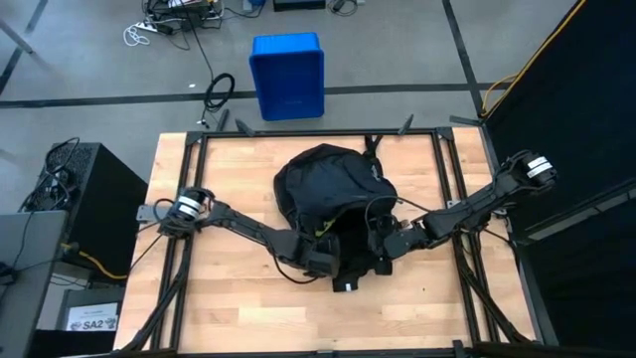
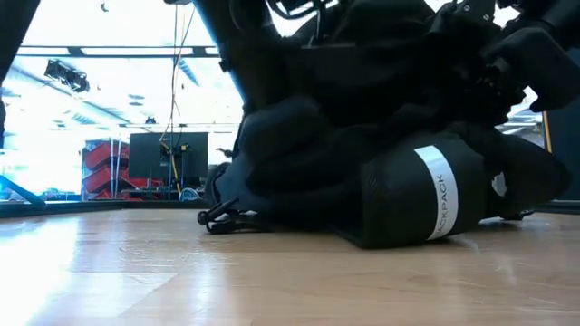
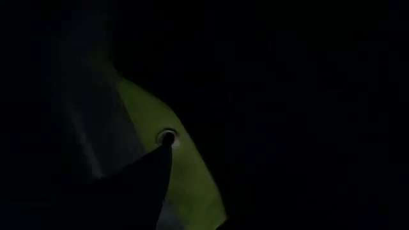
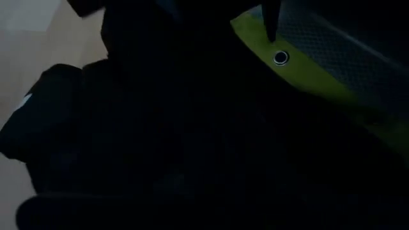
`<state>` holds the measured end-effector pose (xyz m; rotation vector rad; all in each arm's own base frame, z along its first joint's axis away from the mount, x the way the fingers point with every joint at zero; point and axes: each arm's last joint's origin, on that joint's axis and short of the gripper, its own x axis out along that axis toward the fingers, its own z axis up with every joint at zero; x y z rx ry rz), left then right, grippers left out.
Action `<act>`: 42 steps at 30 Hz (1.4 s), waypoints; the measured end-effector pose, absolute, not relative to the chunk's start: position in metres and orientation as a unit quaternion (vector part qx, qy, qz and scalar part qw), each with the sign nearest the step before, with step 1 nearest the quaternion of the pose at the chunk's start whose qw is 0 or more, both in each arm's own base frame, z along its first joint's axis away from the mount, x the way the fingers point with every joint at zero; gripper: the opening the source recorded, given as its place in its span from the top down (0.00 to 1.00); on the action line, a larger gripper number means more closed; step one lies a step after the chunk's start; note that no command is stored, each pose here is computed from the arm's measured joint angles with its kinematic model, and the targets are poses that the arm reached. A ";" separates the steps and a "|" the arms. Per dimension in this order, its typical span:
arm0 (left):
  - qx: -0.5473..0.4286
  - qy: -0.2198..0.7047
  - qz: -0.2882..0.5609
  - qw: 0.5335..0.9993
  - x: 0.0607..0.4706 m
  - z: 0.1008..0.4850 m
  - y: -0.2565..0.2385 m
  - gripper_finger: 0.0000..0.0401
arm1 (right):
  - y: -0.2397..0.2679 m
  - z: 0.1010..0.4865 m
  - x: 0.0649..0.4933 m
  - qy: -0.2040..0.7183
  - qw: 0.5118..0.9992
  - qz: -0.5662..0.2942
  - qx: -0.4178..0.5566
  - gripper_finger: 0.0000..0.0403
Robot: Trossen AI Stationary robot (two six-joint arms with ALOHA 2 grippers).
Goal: Unpack backpack
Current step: Remove the white zip bag from the black backpack
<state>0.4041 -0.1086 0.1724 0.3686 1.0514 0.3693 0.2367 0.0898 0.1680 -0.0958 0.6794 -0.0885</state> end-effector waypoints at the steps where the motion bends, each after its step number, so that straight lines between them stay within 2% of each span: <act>1: 0.175 0.499 0.174 0.831 0.404 0.171 -0.108 0.30 | 0.090 0.168 0.237 0.333 0.941 -0.043 -0.047 0.85; 6: 0.200 0.516 0.187 0.811 0.402 0.162 -0.107 0.30 | 0.090 0.168 0.237 0.332 0.941 -0.042 -0.046 0.85; 15: 0.278 0.486 0.278 0.781 0.403 0.153 -0.100 0.30 | 0.090 0.168 0.237 0.330 0.942 -0.043 -0.051 0.85; 20: 0.267 0.493 0.281 0.779 0.407 0.149 -0.091 0.30 | 0.090 0.169 0.238 0.327 0.943 -0.040 -0.051 0.84; 28: 0.232 0.504 0.273 0.786 0.409 0.144 -0.077 0.30 | 0.094 0.163 0.236 0.362 0.930 0.031 -0.051 0.88; 35: 0.206 0.492 0.254 0.807 0.410 0.170 -0.082 0.30 | 0.098 0.141 0.239 0.408 0.909 0.047 -0.067 0.96; 42: 0.184 0.470 0.252 0.826 0.409 0.193 -0.081 0.30 | 0.103 0.125 0.245 0.422 0.901 0.077 -0.063 0.99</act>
